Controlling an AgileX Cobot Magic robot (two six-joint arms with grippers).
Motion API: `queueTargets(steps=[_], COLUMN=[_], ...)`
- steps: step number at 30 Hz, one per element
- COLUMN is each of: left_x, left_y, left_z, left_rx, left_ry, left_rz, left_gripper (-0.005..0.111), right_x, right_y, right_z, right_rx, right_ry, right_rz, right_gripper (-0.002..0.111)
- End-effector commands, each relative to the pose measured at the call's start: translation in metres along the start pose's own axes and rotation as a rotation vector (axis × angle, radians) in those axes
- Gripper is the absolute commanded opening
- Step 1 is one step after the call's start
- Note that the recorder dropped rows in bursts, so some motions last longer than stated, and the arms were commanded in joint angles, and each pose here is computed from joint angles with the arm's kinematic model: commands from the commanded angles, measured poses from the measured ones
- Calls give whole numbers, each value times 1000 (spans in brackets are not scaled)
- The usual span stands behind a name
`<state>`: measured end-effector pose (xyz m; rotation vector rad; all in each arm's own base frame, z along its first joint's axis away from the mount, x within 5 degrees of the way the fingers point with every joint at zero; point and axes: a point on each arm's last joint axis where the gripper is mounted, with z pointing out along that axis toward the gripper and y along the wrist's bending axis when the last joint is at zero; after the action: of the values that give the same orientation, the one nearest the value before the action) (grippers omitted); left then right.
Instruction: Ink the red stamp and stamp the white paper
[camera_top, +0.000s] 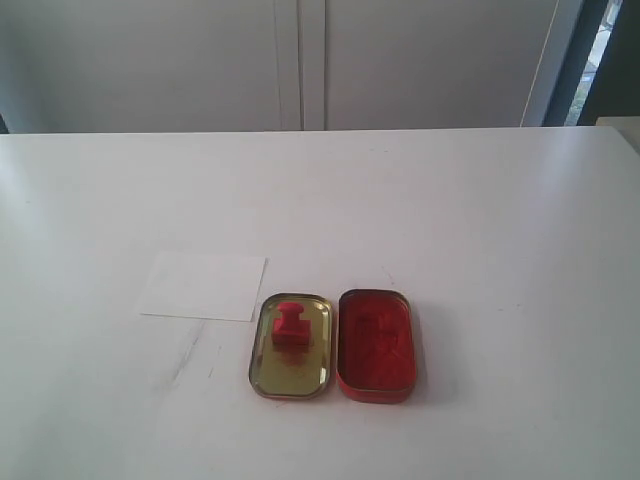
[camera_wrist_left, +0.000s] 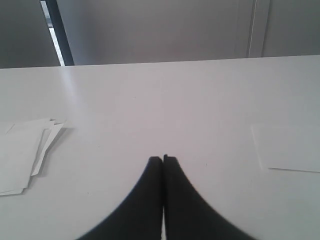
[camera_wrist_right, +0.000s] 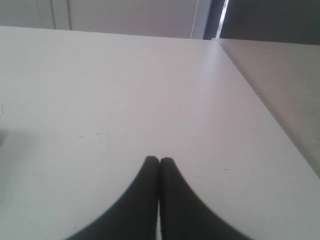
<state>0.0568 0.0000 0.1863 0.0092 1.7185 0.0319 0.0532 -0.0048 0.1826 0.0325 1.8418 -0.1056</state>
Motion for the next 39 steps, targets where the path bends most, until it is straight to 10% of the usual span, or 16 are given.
queueTargets(steps=[1, 14, 29, 39], left_x=[-1, -2, -105, -133], left_y=[0, 0, 1, 1], left_z=[0, 0, 2, 29], left_rx=[-6, -6, 45, 83], left_ry=[-25, -25, 239, 445], left_rz=[-14, -14, 50, 95], left_gripper=[0, 0, 0, 0], right_x=[0, 0, 0, 0], right_y=[0, 0, 0, 0], right_z=[0, 0, 0, 0], right_rx=[7, 7, 7, 7], right_ry=[-14, -14, -14, -14], right_rz=[-7, -7, -7, -7], right_gripper=[0, 0, 0, 0])
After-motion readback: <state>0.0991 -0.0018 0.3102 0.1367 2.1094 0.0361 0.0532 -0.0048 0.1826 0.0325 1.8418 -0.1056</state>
